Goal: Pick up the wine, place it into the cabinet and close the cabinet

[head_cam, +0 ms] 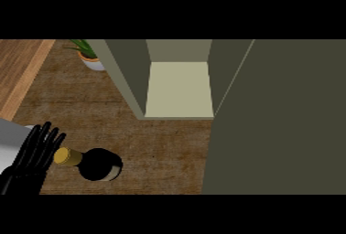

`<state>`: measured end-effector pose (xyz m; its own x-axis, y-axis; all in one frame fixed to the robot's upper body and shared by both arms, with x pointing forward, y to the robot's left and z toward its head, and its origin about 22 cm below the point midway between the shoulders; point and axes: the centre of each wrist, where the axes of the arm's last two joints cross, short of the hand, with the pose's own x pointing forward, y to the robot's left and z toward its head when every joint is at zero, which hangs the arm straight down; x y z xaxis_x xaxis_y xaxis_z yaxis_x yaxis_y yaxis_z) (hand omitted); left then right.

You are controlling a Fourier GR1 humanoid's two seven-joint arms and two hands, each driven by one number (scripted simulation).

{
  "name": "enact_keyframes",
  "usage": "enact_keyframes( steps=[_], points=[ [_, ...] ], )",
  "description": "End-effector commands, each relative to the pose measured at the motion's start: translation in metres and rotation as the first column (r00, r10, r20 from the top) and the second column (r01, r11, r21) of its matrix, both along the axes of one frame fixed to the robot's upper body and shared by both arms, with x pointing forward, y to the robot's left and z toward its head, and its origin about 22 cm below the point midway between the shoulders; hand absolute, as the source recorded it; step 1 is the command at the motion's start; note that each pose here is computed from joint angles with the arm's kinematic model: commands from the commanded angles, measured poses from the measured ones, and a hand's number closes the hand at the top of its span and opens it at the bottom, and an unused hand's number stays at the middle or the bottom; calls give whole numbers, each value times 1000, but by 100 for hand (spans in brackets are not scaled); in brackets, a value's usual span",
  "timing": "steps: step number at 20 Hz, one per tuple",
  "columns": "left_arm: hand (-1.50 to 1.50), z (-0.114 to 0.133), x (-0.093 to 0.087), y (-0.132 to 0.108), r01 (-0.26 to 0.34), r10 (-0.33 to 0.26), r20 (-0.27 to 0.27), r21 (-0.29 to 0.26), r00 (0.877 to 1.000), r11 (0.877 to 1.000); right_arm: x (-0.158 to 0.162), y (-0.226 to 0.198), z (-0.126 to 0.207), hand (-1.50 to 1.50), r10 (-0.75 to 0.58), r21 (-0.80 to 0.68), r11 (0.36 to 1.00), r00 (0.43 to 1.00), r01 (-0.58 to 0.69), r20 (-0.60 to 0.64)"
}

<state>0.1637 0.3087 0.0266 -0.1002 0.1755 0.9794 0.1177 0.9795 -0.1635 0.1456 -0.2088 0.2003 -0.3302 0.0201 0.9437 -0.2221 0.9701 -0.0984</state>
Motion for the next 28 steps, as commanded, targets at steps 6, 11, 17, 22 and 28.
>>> enact_keyframes(
  steps=[6, 11, 17, 22, 28],
  points=[
    [-150, -45, 7, 5, 18, -18, -34, 7, 999, 1000, -35, -8, 26, -150, 37, 21, 999, 998, -38, 51],
    [-150, -46, 11, -8, 50, -50, -27, -13, 998, 999, -18, 5, 19, -150, 39, 35, 999, 997, -42, 72],
    [-150, -74, 21, 0, 48, -49, -39, -20, 998, 999, -15, -4, 18, -150, 10, 42, 999, 999, -11, 44],
    [-150, -84, -2, -7, 32, -32, -34, -14, 999, 999, -23, -5, 16, -150, 28, 54, 998, 999, -30, 45],
    [-150, -90, 9, 2, 57, -58, -54, -20, 997, 998, -26, -5, 12, -150, 22, 41, 999, 999, -24, 46]
  ],
)
